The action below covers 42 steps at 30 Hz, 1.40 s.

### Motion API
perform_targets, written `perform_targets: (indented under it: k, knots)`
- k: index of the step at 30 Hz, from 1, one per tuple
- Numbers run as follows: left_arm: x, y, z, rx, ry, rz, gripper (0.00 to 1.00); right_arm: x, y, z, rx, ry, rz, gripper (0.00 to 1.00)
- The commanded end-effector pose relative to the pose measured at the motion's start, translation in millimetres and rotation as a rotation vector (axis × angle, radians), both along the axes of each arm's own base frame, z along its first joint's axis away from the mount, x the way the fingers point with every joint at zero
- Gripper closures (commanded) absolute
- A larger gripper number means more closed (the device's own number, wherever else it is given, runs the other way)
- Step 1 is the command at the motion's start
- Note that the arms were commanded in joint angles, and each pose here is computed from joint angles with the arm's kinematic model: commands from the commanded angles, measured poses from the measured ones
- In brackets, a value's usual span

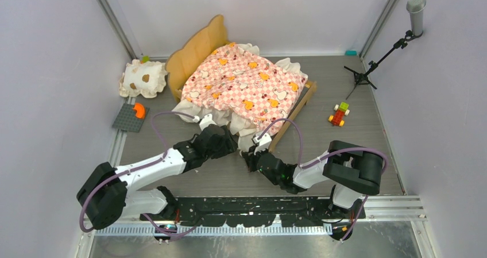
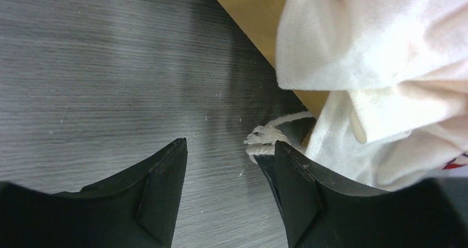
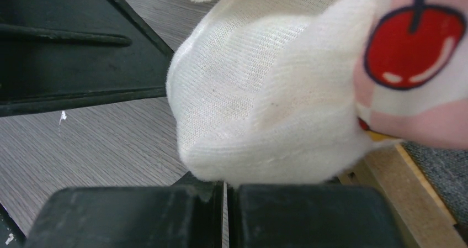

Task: Set up the pet bed
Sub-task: Tie the ropes to the bed frame.

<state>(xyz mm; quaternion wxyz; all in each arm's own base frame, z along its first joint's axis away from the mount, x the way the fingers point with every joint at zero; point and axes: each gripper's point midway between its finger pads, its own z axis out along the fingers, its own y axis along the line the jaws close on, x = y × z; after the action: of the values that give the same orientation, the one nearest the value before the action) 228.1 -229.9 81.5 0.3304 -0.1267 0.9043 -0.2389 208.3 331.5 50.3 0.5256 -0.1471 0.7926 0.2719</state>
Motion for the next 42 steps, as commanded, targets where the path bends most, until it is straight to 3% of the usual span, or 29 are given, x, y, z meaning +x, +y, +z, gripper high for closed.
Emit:
perform_targets:
  k: [1, 17, 30, 42]
  knots:
    - [4, -7, 1, -0.088, 0.039, 0.080, 0.39, 6, 8, 22, 0.071, -0.042, -0.007, 0.97]
    - [9, -16, 0, -0.252, 0.066, 0.188, 0.34, 5, 10, 23, 0.074, -0.039, 0.006, 0.96]
    - [11, -37, -12, -0.303, 0.116, 0.156, 0.35, 4, 9, 25, 0.078, -0.042, 0.008, 0.96]
    - [14, -40, -9, -0.316, 0.105, 0.154, 0.53, 3, 9, 24, 0.076, -0.040, 0.012, 0.97]
